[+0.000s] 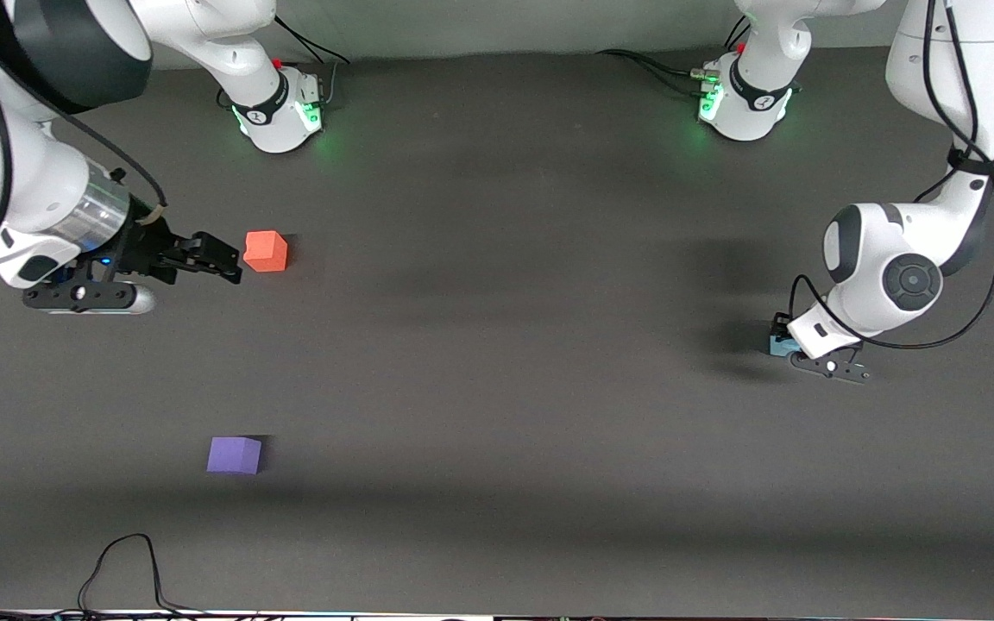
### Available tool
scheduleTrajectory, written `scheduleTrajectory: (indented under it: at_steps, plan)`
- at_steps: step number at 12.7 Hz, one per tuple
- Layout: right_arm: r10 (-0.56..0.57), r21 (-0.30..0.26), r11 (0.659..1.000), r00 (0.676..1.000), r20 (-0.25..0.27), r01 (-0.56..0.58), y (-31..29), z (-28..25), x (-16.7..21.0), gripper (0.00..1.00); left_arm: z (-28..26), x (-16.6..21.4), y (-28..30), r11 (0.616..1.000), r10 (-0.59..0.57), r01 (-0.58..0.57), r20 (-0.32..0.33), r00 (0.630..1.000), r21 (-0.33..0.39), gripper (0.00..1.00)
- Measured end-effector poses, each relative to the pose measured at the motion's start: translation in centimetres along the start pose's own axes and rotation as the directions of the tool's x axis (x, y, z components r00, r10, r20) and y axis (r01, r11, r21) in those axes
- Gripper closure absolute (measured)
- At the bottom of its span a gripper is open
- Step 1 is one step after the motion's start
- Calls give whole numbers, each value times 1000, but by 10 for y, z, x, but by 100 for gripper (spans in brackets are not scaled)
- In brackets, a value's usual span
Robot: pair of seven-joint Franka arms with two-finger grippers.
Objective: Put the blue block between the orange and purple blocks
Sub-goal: 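Carry the blue block toward table center while the right gripper approaches, then lower the blue block onto the table center and open the left gripper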
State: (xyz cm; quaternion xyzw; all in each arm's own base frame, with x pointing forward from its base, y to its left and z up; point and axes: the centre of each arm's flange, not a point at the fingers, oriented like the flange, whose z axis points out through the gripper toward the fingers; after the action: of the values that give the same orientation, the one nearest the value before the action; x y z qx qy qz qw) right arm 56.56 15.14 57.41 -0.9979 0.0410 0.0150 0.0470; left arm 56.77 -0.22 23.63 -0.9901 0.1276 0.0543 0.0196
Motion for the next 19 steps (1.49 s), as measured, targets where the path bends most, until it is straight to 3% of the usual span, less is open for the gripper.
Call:
scheduleTrajectory:
  at_steps: [2, 4, 9, 12, 14, 19]
  plan:
    - [0, 6, 1000, 1000, -1, 0, -29, 4, -9, 0, -49, 15, 10, 998, -58, 58, 25, 998, -1, 41]
    - [4, 8, 1000, 1000, 13, -4, -58, 11, -21, 0, -86, 28, 59, 994, -107, 107, 32, 994, 7, 41]
    - [-19, 30, 999, 999, 36, 18, -107, 38, -31, 0, -117, 33, 296, 981, -192, 193, -18, 981, 30, 44]
    - [-15, 53, 999, 1000, 14, 14, -111, 47, -22, 0, -95, 36, 420, 971, -235, 236, -37, 971, 27, 44]
    - [-17, 59, 998, 1000, 15, 16, -113, 53, -18, 0, -58, 45, 469, 967, -252, 253, -27, 967, 33, 44]
    - [-17, 60, 998, 1000, 17, 16, -113, 55, -17, 0, 10, 61, 507, 963, -270, 271, -38, 962, 12, 44]
